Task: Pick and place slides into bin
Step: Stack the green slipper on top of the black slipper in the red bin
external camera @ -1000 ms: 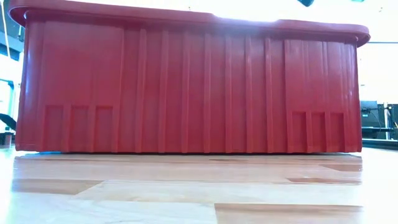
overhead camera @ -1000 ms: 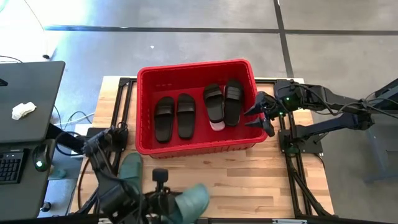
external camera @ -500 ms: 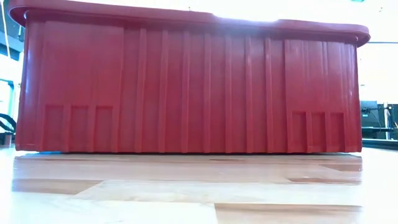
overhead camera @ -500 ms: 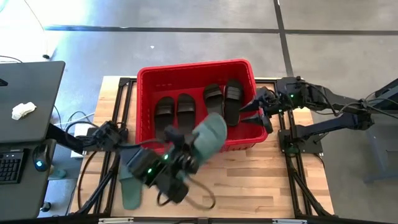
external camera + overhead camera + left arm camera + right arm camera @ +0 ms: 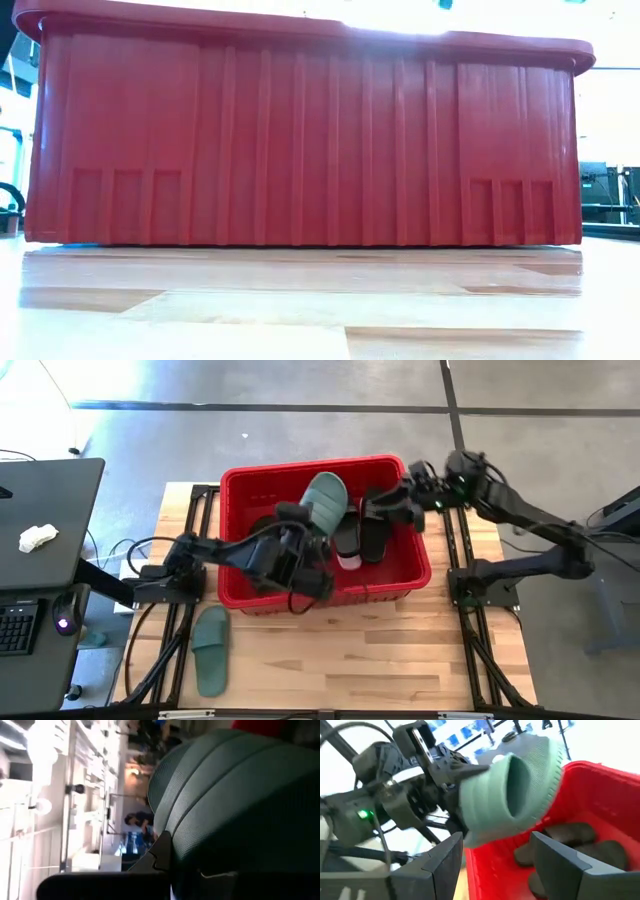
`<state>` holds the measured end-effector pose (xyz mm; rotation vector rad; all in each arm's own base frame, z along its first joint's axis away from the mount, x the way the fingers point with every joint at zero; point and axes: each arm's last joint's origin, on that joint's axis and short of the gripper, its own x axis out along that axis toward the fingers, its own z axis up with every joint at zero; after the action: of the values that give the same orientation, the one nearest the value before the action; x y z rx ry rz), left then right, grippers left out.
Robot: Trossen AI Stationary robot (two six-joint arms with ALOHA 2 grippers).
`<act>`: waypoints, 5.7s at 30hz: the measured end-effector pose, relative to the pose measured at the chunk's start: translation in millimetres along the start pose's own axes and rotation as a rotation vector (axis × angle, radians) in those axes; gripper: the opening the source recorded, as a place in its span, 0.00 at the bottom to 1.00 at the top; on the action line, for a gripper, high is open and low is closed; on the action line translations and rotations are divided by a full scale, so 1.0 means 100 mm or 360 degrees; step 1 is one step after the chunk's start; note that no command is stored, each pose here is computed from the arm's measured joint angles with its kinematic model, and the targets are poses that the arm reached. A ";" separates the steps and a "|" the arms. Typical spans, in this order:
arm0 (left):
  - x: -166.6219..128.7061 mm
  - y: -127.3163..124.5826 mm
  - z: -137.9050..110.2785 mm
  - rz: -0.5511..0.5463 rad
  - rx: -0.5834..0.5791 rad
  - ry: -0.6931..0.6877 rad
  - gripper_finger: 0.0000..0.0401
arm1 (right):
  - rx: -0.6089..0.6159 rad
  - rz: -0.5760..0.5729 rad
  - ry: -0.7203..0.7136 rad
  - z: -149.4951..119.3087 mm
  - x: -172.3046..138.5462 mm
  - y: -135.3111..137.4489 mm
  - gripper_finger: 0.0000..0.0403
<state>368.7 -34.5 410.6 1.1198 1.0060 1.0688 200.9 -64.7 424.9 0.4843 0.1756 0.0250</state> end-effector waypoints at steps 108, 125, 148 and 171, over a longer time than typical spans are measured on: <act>0.60 0.14 -0.36 -0.0205 -0.0255 0.0232 0.50 | 0.0215 0.0133 -0.0382 0.21 1.01 -1.81 0.02; 0.45 0.62 -0.78 -0.0378 -0.0457 0.0166 0.51 | -0.0010 0.0049 -0.0123 1.03 0.83 -1.56 0.01; 0.42 0.86 -1.09 -0.0510 -0.0475 0.0123 0.42 | 0.0621 -0.0072 0.0565 0.20 2.06 -1.79 0.01; 0.49 0.69 -1.03 -0.0754 -0.0341 0.0093 0.35 | 0.0988 -0.0290 0.0390 -0.39 2.26 -2.08 0.01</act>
<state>269.3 39.3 458.4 0.6349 1.1046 0.8032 412.9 -215.7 257.4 1.0834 0.4733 -0.1539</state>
